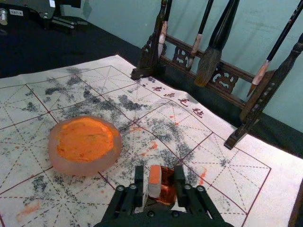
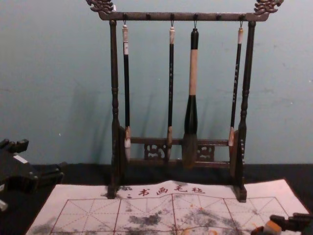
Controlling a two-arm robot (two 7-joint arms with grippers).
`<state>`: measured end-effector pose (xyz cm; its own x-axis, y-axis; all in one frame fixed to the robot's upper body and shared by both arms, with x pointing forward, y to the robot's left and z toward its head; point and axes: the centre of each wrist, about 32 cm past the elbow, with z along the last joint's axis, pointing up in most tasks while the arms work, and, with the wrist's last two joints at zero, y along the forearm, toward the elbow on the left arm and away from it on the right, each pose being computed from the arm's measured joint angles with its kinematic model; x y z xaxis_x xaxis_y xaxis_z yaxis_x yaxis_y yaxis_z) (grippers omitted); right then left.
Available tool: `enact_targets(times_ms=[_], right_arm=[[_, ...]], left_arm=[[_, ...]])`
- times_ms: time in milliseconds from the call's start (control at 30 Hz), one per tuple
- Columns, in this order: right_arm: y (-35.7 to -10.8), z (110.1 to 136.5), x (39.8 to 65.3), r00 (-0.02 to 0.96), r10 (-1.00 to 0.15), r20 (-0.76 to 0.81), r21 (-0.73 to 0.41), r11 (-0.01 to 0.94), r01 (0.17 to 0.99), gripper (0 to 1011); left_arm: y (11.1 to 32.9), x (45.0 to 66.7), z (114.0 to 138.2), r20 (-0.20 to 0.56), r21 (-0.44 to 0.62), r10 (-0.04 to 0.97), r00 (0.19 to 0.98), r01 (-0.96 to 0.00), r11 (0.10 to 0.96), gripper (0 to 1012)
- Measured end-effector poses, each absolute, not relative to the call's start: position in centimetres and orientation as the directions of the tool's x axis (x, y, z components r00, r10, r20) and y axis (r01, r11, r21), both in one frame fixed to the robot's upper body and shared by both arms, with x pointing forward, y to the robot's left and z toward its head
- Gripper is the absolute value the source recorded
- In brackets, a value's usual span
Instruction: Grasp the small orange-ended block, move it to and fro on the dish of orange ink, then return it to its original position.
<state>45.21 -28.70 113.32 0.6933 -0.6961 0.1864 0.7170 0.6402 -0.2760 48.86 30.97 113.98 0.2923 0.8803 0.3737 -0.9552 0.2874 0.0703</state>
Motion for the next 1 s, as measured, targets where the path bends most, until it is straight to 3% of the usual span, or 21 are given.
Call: enact_targets(times_ms=[333, 1000], right_arm=[[-28.7, 113.32, 45.21, 0.693, -0.696, 0.186, -0.276, 0.64, 0.717, 108], [-28.7, 113.32, 45.21, 0.693, -0.696, 0.186, -0.276, 0.64, 0.717, 100]], left_arm=[[30.97, 48.86, 113.98, 0.374, 0.07, 0.88, 0.292, -0.955, 0.287, 1001], [30.97, 48.86, 113.98, 0.374, 0.07, 0.88, 0.292, -0.955, 0.287, 1001]])
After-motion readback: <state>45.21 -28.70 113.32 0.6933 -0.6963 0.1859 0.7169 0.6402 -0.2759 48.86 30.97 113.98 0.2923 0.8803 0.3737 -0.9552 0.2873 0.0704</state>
